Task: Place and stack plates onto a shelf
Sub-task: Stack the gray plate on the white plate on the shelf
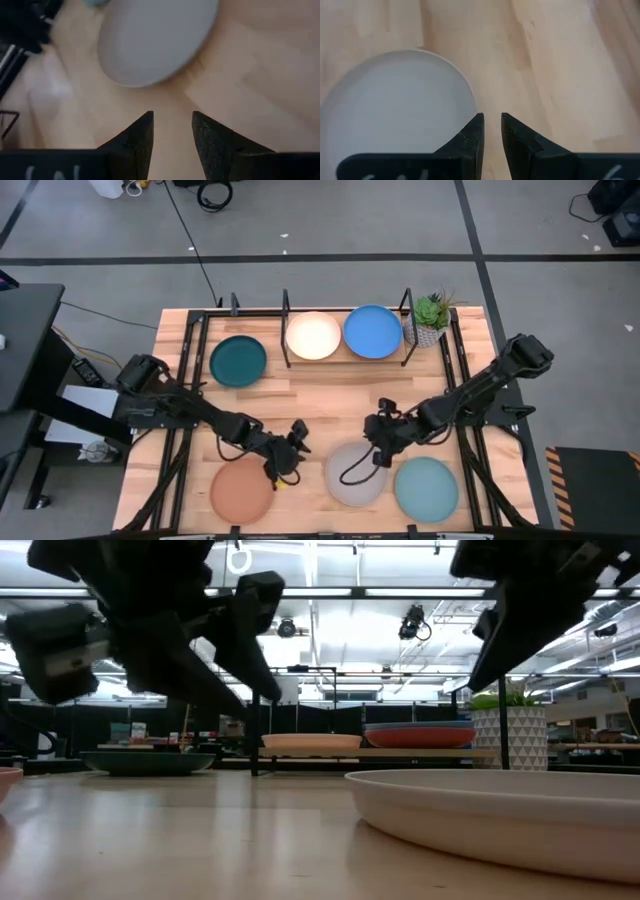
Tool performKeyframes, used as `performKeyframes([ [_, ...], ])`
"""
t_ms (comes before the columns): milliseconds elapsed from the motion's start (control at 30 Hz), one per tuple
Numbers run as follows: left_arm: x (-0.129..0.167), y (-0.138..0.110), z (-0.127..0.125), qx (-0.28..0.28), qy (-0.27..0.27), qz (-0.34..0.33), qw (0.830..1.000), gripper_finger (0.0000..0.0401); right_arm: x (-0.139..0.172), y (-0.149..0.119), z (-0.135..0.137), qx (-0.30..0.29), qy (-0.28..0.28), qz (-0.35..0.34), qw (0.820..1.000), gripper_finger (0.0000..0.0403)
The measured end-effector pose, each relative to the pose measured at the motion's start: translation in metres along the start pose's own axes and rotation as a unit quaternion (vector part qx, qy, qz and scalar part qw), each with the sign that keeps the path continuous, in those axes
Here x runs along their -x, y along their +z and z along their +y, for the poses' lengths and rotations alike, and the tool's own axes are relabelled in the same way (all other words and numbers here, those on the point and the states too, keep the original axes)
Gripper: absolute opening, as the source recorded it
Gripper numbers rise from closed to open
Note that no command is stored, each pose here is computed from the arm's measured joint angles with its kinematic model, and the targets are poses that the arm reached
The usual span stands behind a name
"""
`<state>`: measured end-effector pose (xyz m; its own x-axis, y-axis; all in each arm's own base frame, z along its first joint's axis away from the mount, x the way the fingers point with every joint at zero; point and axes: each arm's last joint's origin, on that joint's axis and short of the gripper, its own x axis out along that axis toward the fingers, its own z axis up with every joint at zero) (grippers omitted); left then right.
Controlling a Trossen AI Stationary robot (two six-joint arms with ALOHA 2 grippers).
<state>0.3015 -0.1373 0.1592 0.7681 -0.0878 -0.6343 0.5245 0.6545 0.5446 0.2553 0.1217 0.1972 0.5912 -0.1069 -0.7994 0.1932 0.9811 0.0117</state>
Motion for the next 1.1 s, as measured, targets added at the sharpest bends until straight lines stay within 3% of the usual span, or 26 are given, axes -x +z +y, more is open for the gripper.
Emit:
performKeyframes([
  [233,-0.036,0.017,0.006,-0.038,-0.045,-0.012,0.998,0.0142,0.018,-0.020,0.008,-0.041,-0.050,-0.006,0.998,0.0071],
  [300,-0.042,0.021,0.005,-0.054,-0.069,0.015,0.996,0.0142,0.020,-0.021,0.012,-0.052,-0.050,-0.015,0.997,0.0071],
  [500,-0.064,0.040,0.010,-0.096,-0.093,0.017,0.991,0.0142,0.026,-0.034,0.015,-0.049,-0.075,-0.013,0.996,0.0071],
  [700,-0.062,0.042,0.009,-0.128,-0.086,0.028,0.988,0.0142,0.028,-0.035,0.015,-0.044,-0.082,-0.022,0.995,0.0071],
  [1100,-0.062,0.043,0.009,-0.125,-0.098,0.014,0.987,0.0142,0.029,-0.028,0.015,-0.028,-0.073,-0.043,0.996,0.0071],
])
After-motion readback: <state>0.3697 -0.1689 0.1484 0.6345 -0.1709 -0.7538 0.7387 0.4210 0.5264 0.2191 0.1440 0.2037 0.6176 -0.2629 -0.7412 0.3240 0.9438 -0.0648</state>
